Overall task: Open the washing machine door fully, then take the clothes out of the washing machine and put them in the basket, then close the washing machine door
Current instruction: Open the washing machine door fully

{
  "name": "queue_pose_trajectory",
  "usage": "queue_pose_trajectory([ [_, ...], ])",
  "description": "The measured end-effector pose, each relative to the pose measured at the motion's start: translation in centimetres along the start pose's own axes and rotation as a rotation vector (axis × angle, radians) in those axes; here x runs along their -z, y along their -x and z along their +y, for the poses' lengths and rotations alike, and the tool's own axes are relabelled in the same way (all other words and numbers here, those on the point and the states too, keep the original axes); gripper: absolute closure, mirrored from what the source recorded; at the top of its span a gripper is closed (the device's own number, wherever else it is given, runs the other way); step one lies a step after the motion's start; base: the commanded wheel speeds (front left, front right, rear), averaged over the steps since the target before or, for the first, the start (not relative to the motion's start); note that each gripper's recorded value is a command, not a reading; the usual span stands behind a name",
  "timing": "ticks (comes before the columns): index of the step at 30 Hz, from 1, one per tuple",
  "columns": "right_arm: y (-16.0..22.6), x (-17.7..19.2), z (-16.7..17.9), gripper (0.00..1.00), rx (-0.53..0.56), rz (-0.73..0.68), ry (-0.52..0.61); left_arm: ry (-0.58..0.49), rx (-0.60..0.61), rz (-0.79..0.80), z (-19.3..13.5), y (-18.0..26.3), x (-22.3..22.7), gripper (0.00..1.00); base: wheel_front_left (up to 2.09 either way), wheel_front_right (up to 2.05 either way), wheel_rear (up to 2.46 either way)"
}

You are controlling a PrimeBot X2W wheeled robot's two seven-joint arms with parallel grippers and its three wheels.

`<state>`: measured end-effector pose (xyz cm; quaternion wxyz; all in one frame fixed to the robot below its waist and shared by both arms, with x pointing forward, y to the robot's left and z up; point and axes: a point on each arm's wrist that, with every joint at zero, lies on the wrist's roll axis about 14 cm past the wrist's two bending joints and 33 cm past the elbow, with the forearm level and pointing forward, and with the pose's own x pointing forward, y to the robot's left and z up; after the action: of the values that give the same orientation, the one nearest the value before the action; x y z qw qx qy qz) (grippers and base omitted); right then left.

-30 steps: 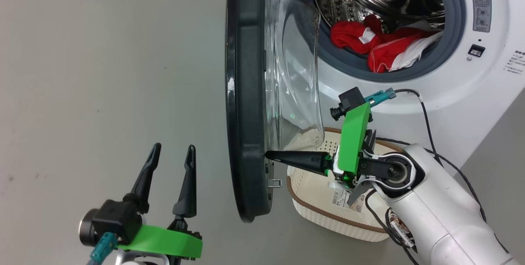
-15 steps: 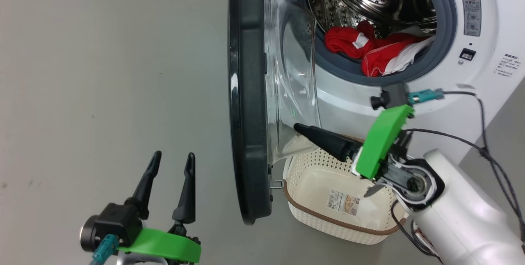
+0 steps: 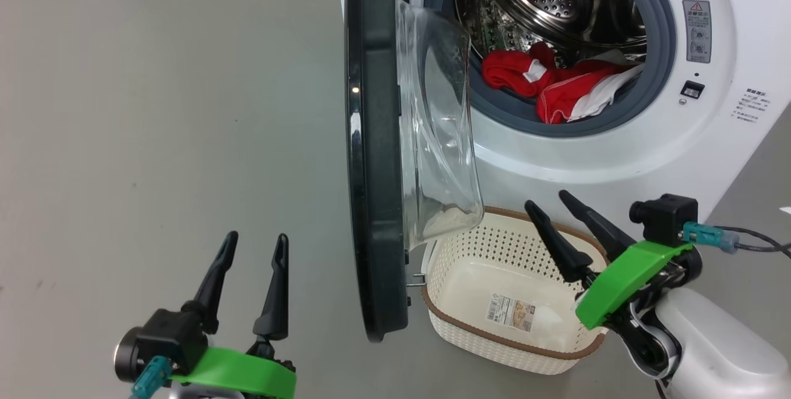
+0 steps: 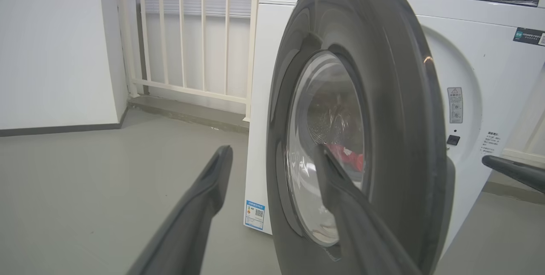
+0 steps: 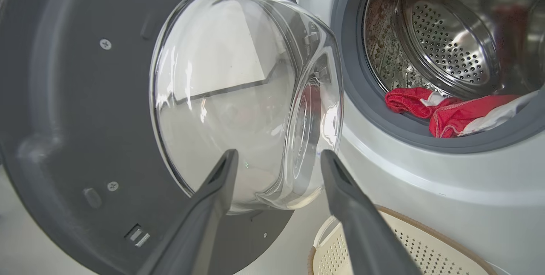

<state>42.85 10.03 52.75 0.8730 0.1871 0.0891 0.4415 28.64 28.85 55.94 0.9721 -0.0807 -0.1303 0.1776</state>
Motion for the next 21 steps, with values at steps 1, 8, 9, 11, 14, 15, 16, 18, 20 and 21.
queue_pose_trajectory([
  [1, 0.2, 0.2, -0.5, 0.00, 0.015, -0.002, 0.015, -0.001, 0.000, -0.005, 0.0, 0.0, -0.1, 0.00, 0.00, 0.00, 0.00],
  [8, 2.1, -1.6, -4.4, 0.00, 0.160, -0.107, 0.091, -0.004, -0.003, -0.022, 0.1, -0.1, -0.7, 0.00, 0.00, 0.00, 0.00],
  [9, 2.5, -1.6, -4.6, 0.00, 0.173, -0.121, 0.098, -0.006, -0.004, -0.019, 0.1, 0.1, -0.6, 0.00, 0.00, 0.00, 0.00],
  [11, 3.3, -1.1, -4.7, 0.00, 0.199, -0.129, 0.117, -0.006, -0.006, -0.008, 0.2, 0.3, -0.2, 0.00, 0.00, 0.00, 0.00],
  [14, 4.5, -0.8, -5.2, 0.00, 0.242, -0.144, 0.154, -0.006, -0.005, -0.006, 0.2, 0.3, -0.2, 0.00, 0.00, 0.00, 0.00],
  [15, 4.8, -0.7, -5.3, 0.00, 0.251, -0.147, 0.170, -0.006, -0.005, -0.006, 0.2, 0.3, -0.2, 0.00, 0.00, 0.00, 0.00],
  [16, 5.1, -0.6, -5.2, 0.00, 0.257, -0.149, 0.186, -0.006, -0.005, -0.007, 0.2, 0.3, -0.2, 0.00, 0.00, 0.00, 0.00],
  [18, 5.6, -0.5, -5.3, 0.00, 0.277, -0.157, 0.198, -0.005, -0.004, -0.007, 0.2, 0.3, -0.2, 0.00, 0.00, 0.00, 0.00],
  [20, 6.1, -0.5, -5.2, 0.00, 0.295, -0.168, 0.202, -0.005, -0.003, -0.007, 0.2, 0.4, -0.2, 0.00, 0.00, 0.00, 0.00],
  [21, 6.3, -0.5, -5.3, 0.00, 0.303, -0.172, 0.200, -0.005, -0.003, -0.008, 0.1, 0.4, -0.2, 0.00, 0.00, 0.00, 0.00],
])
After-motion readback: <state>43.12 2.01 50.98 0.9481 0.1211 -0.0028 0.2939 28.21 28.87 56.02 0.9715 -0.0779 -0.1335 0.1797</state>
